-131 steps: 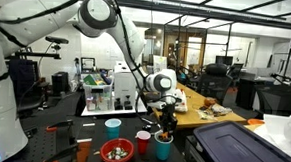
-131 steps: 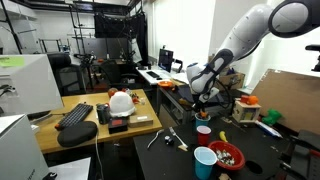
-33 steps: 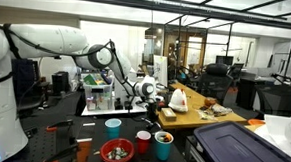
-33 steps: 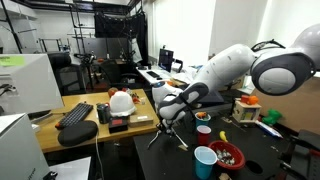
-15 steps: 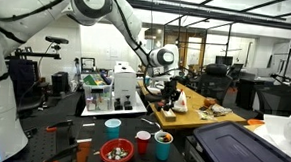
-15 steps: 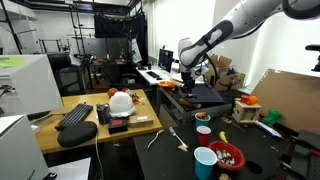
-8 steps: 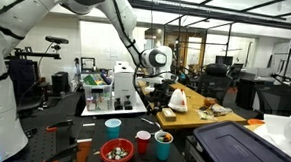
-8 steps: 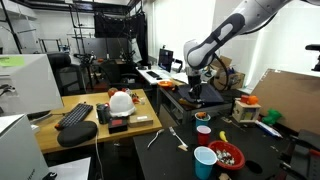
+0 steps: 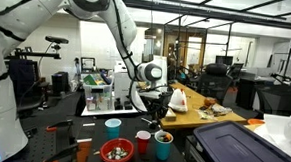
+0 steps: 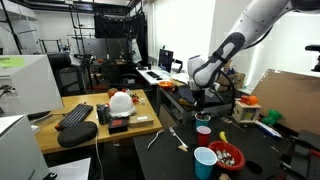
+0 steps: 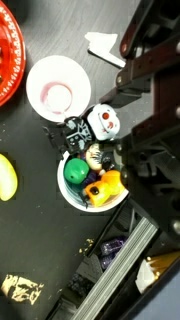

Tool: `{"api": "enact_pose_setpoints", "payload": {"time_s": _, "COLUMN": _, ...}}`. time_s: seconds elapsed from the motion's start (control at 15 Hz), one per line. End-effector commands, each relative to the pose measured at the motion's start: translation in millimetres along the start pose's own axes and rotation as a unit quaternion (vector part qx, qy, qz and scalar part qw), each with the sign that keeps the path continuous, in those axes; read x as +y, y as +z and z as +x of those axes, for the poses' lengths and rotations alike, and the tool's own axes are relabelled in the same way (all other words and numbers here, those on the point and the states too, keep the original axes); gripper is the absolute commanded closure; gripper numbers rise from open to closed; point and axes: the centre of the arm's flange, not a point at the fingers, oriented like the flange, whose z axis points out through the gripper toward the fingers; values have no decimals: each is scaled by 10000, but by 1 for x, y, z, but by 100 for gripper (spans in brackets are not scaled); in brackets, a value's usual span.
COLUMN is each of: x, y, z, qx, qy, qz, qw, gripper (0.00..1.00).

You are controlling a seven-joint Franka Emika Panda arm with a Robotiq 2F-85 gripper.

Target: Put all the South Park toys in the green cup

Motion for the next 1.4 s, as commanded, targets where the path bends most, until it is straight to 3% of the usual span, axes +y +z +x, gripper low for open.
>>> {"api": "enact_pose_setpoints", "payload": {"time_s": 0.0, "x": 6, "y": 10, "z": 1, "qx": 288, "qy": 51, "qz": -214, "qw": 9993, "gripper": 88}}
{"api": "enact_pose_setpoints", "payload": {"time_s": 0.8, "x": 34, "y": 36, "z": 9, "qx": 788, "qy": 151, "qz": -566, "qw": 9952, "gripper": 88}}
{"api": "enact_pose_setpoints", "payload": {"time_s": 0.87, "x": 33, "y": 37, "z": 9, "qx": 804, "qy": 176, "qz": -555, "qw": 9951, "gripper": 38}}
{"api": "enact_pose_setpoints", "payload": {"time_s": 1.0, "x": 31, "y": 37, "z": 8, "qx": 805, "qy": 157, "qz": -511, "qw": 9953, "gripper": 30}}
{"api": "enact_pose_setpoints", "payload": {"time_s": 1.27, "x": 27, "y": 31, "z": 6, "qx": 823, "qy": 147, "qz": -422, "qw": 9956, "gripper": 1}}
{"api": "enact_pose_setpoints", "payload": {"time_s": 1.33, "x": 25, "y": 26, "z": 4, "qx": 815, "qy": 133, "qz": -361, "qw": 9959, "gripper": 0}}
